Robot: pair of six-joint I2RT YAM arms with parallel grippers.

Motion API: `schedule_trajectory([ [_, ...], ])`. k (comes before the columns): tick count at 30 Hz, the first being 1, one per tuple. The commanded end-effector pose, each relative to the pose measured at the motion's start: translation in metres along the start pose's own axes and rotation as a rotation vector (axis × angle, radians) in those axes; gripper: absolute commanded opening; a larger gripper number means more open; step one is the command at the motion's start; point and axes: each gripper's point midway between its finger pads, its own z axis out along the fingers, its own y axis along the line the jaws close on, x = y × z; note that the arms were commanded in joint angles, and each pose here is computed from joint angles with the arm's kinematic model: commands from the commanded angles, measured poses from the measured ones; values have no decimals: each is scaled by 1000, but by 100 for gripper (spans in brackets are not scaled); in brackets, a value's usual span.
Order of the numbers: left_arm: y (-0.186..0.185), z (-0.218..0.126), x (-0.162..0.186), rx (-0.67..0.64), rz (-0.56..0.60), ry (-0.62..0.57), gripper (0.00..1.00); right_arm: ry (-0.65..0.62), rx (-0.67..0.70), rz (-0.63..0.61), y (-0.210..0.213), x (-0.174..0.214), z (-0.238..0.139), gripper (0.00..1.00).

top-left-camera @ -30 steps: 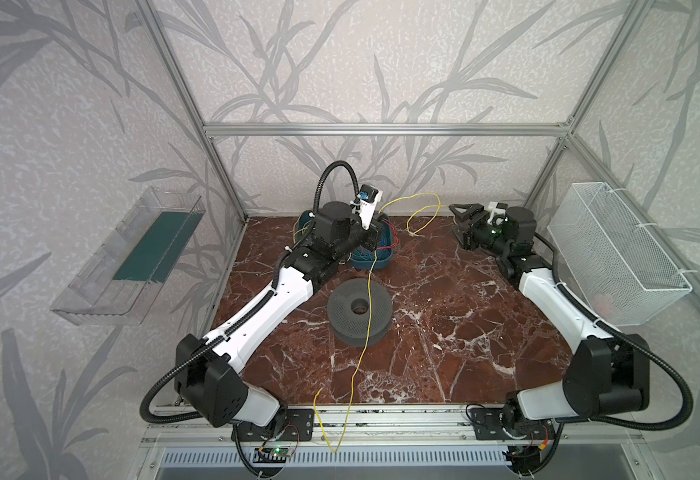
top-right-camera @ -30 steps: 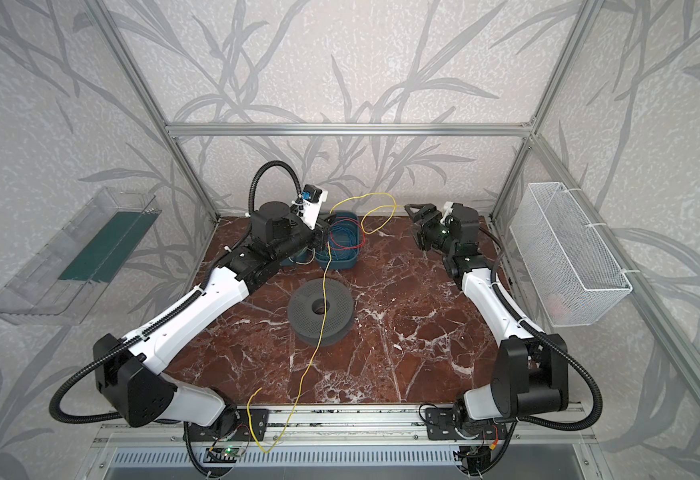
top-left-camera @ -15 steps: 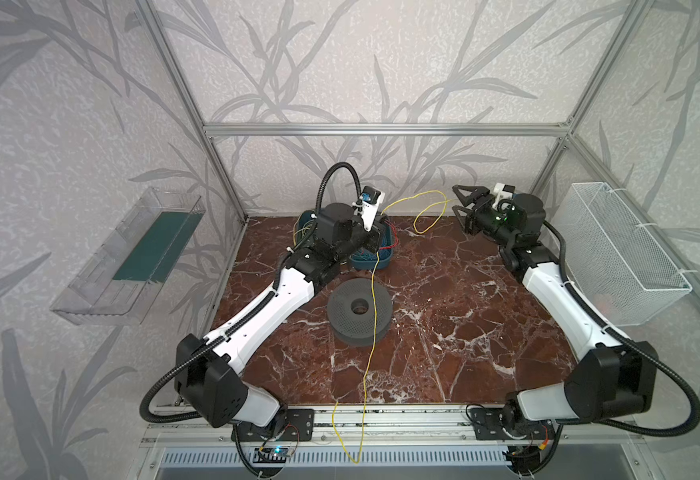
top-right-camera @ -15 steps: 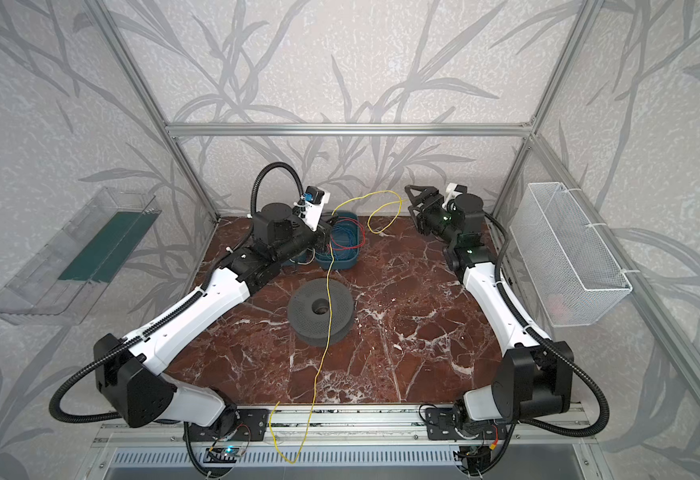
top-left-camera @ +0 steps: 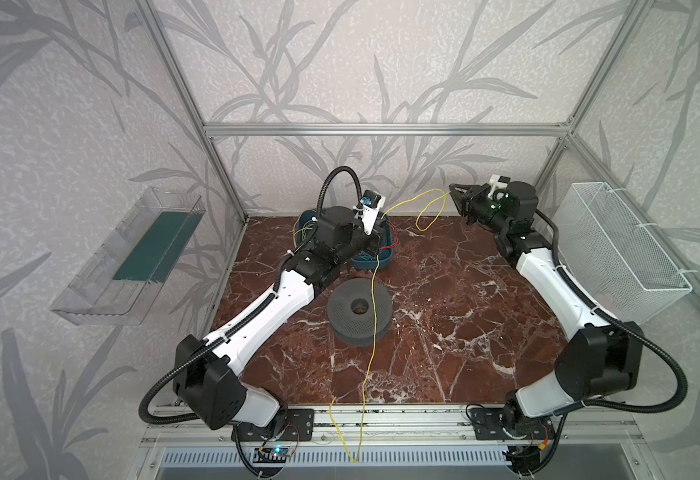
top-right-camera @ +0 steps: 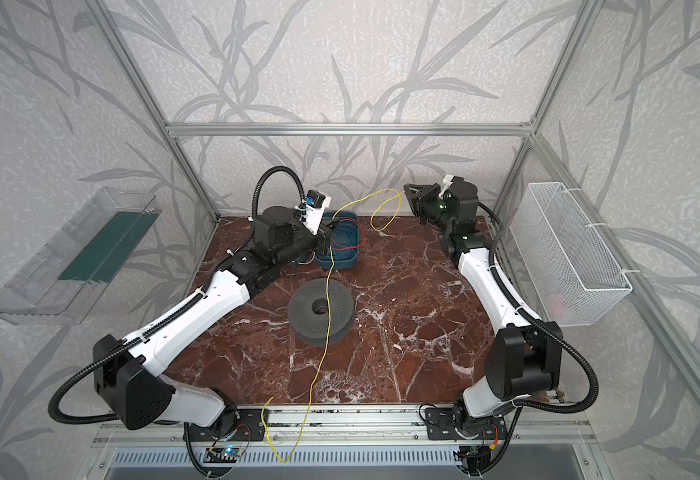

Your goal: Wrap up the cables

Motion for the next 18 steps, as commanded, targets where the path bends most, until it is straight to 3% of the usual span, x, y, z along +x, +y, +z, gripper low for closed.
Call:
schedule_trajectory([
  [1,-5,-14,-15,16,22,-45,0,17,-25,-21,6,-2,5,3],
  [10,20,-26,-20,-99,76,-41,0,-70,39,-98,-23,-20,-35,0],
  [18,74,-54,-37,-260,35,-78,0,-187,142,-142,-70,-40,-92,0],
])
